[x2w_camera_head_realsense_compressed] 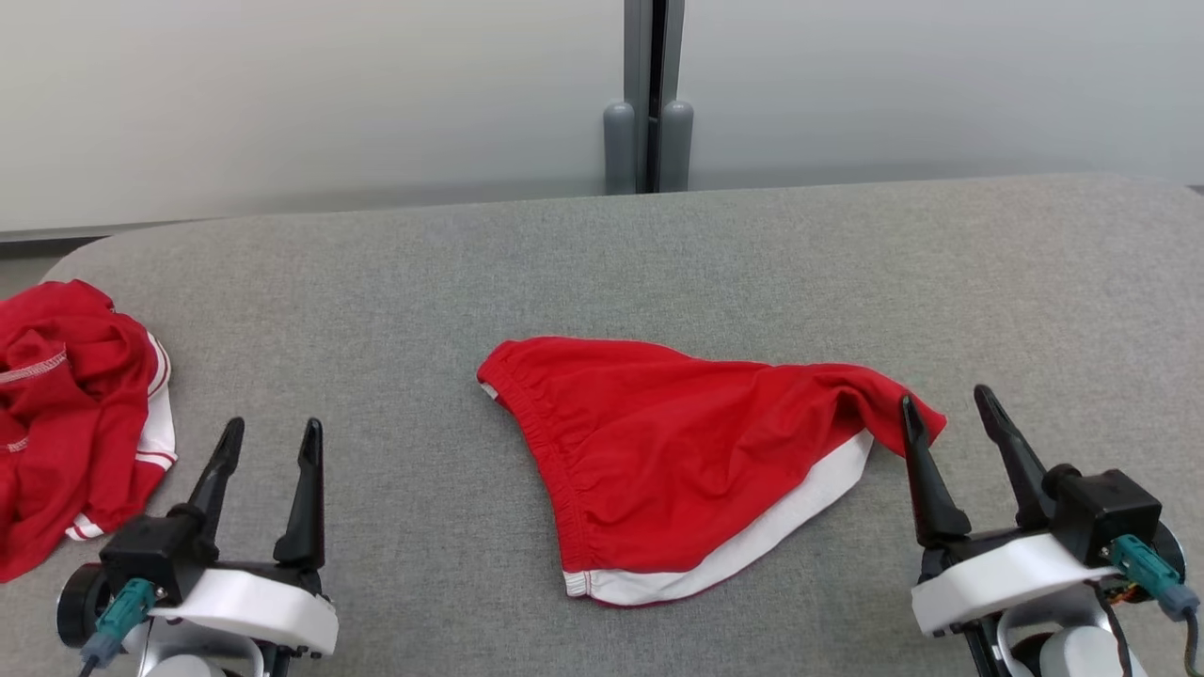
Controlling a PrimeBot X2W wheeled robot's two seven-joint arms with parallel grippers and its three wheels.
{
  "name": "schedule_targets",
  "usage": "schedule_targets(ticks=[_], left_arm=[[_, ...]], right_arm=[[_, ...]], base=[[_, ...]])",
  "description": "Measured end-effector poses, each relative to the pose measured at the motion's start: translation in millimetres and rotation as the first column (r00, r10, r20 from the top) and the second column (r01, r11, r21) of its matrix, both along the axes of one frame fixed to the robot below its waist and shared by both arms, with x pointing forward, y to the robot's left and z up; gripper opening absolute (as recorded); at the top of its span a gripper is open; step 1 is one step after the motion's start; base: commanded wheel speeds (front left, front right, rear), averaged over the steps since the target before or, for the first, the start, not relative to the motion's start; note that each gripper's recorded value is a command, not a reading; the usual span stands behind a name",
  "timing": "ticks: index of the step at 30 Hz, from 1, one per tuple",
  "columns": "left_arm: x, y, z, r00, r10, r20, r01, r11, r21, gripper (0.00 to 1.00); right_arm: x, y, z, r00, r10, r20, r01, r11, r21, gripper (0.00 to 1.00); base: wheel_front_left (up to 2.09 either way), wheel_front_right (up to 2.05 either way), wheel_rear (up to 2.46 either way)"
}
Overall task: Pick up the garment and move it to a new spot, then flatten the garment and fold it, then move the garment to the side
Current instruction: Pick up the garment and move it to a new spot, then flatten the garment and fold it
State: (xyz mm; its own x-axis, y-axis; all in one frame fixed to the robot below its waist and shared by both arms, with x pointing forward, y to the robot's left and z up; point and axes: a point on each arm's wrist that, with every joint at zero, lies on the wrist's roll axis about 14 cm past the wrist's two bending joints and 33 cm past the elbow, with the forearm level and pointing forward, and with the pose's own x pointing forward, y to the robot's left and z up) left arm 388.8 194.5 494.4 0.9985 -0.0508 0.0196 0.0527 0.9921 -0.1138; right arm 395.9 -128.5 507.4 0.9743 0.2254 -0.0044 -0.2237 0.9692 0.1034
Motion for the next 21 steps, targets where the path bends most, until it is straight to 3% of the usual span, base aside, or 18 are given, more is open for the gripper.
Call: schedule_targets(ticks=[9,21], left_arm=[[-23.4,-6.2,1.1,1.0,-0.025,-0.001,0.025,0.999,0.021,1.0],[-26.4,-3.6,5.7,1.0,-0.012,0.003,0.012,0.999,0.031,1.0]], right_arm=[[-24.0,-5.2,1.0,1.0,-0.014,-0.016,0.014,1.0,0.0,1.0],[-25.2,-5.1,3.5,1.0,-0.014,-0.017,0.014,1.0,0.001,1.0]], base=[[0.0,0.0,0.0],[0.0,0.0,0.0]])
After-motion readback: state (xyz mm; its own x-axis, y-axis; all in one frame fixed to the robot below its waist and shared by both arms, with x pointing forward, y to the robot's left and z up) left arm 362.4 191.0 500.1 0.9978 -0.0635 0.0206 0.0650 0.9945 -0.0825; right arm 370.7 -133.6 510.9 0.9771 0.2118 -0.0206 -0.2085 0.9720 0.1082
